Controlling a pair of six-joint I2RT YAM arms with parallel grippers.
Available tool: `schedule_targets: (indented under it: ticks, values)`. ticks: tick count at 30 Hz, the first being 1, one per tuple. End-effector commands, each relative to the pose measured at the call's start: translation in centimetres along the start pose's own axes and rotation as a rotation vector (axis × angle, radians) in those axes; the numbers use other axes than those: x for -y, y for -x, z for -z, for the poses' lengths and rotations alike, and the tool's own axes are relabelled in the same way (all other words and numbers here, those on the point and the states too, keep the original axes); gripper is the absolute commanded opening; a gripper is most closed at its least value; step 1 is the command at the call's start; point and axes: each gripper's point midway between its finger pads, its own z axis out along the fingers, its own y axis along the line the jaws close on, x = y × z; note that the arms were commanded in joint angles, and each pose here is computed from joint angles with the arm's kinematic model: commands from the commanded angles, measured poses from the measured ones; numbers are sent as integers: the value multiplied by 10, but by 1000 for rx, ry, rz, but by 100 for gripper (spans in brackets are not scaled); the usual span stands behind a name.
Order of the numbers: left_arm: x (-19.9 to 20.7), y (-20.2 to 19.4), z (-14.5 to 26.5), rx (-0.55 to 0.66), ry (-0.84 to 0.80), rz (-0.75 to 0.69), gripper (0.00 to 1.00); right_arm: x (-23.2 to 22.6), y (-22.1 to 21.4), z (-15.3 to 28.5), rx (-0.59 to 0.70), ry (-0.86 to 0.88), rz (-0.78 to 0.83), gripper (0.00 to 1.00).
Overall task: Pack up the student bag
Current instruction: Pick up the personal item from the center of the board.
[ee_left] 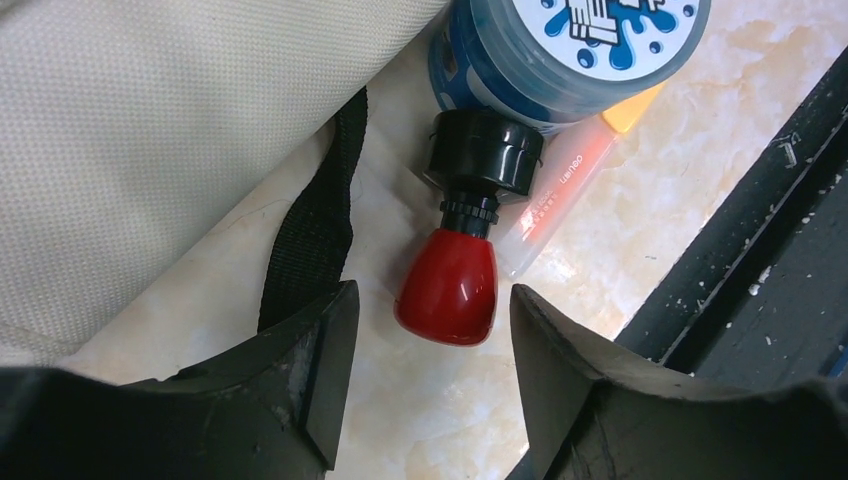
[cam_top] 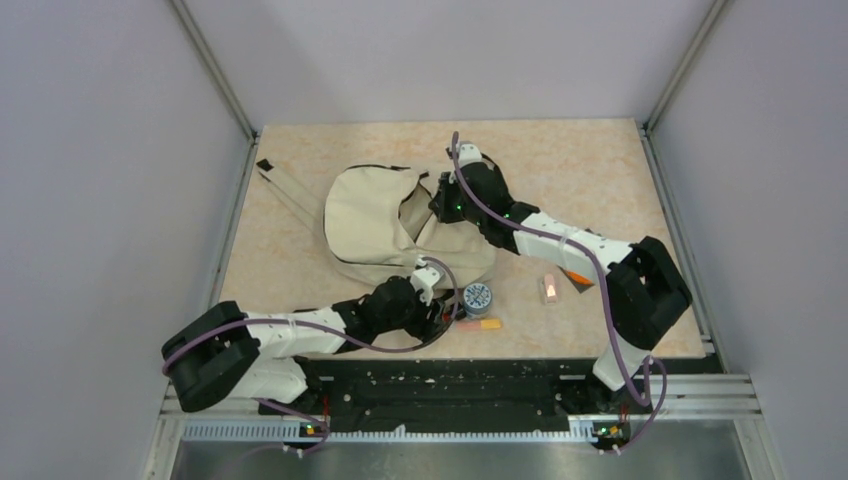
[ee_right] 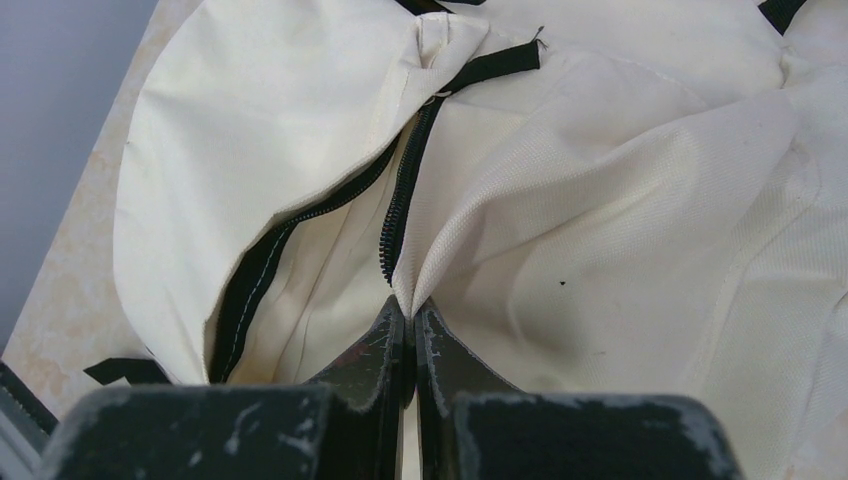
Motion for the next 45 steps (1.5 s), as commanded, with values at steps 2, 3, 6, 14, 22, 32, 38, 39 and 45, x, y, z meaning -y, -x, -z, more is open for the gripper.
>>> schedule_targets:
  ticks: [2,3,6,14,22,32,38,39,45]
  values:
    - [3,13,-7,42,-5,-33,61,-8,32,6,96,41,-22,0]
    - [4,13,-8,40,-5,-36,60,-8,31,6,95,41,-24,0]
    - [6,16,-11,35,-9,-46,59,-7,31,4,93,44,-28,0]
    - [6,19,-15,27,-7,-66,58,-6,29,3,88,48,-33,0]
    - [8,15,-15,15,-11,-67,48,-4,28,3,85,48,-33,0]
    - [2,31,5,97,38,-27,31,-3,27,4,87,49,-40,0]
    - [-9,87,42,224,170,43,26,-5,33,11,104,59,-36,0]
    - [-9,93,48,234,180,47,27,-6,34,11,107,58,-34,0]
    - [-30,125,98,274,326,107,28,-2,35,14,111,44,-30,0]
